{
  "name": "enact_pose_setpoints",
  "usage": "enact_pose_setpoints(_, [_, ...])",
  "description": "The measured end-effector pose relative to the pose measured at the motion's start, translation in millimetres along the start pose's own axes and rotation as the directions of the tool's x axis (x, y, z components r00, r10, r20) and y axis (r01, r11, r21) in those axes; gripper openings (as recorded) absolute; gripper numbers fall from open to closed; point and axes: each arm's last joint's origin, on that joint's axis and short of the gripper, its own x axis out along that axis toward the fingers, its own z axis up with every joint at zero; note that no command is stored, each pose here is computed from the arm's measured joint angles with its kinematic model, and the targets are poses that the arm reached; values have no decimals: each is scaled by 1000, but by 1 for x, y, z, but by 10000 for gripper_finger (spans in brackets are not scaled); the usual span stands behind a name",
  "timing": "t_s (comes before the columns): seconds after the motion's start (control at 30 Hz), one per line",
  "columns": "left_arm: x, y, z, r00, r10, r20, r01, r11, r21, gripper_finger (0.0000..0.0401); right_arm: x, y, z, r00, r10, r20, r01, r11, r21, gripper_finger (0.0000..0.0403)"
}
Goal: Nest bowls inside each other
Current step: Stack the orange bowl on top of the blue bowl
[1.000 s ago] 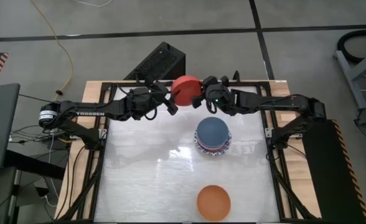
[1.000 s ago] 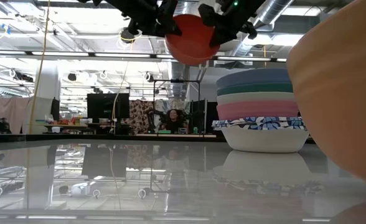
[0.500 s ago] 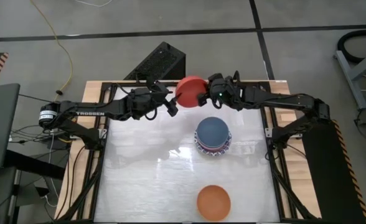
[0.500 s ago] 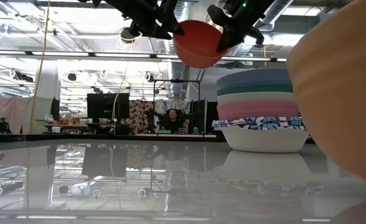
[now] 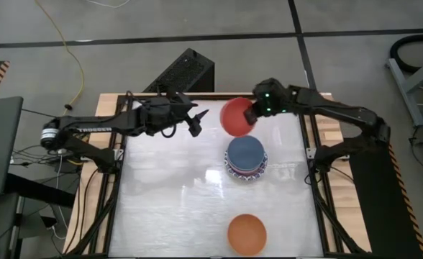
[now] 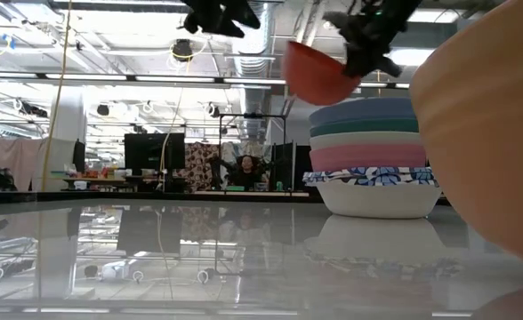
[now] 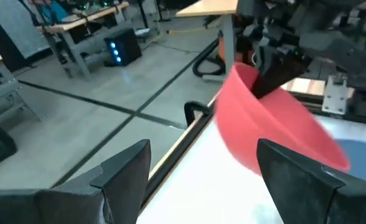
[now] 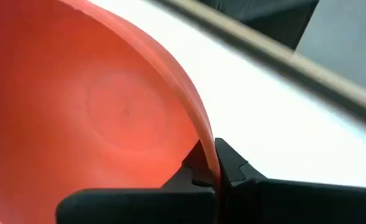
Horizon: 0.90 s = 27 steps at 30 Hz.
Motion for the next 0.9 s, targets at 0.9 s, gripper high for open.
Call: enact_pose_setpoints(0.9, [-59,44,3,927,-324,-188,278,932,-233,281,-15,17,-44,871,194,-451,-162,981,109,0])
